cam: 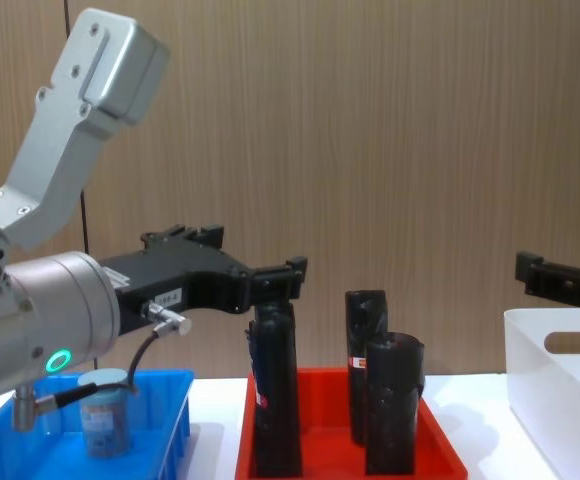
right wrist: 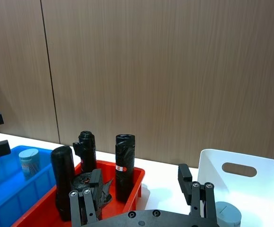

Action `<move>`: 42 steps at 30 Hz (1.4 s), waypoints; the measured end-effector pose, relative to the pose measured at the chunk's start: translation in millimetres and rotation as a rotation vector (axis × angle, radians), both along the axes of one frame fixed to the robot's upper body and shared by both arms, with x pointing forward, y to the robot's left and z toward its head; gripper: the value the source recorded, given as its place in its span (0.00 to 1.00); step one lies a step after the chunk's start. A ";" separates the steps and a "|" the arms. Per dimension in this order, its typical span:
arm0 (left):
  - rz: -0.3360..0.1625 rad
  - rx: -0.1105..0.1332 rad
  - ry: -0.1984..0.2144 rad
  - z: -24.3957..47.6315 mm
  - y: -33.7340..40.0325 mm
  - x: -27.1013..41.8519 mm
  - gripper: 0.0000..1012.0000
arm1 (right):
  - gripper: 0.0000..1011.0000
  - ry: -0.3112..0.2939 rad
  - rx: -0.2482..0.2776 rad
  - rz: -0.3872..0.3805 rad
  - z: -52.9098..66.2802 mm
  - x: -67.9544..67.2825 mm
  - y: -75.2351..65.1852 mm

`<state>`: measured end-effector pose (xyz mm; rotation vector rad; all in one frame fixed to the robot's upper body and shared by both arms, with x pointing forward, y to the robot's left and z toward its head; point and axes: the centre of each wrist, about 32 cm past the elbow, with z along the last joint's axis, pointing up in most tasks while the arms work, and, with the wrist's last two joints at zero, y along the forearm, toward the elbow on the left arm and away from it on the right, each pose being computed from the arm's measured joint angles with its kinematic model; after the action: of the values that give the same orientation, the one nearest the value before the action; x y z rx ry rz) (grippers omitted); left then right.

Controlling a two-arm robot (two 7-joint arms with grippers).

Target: Pick the cotton swabs from the blue box and place them into the white box.

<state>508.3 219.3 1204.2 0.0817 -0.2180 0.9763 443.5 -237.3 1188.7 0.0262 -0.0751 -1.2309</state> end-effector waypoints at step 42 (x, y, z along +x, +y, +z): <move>0.143 -0.008 -0.062 0.3 -21.1 -16.4 0.99 | 0.99 0.038 -0.014 0.048 2.3 2.8 -2.3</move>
<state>491.9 198.2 1204.5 0.0608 -0.2679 1.1232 446.2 -239.6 1191.0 -0.0077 -0.0498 -1.1826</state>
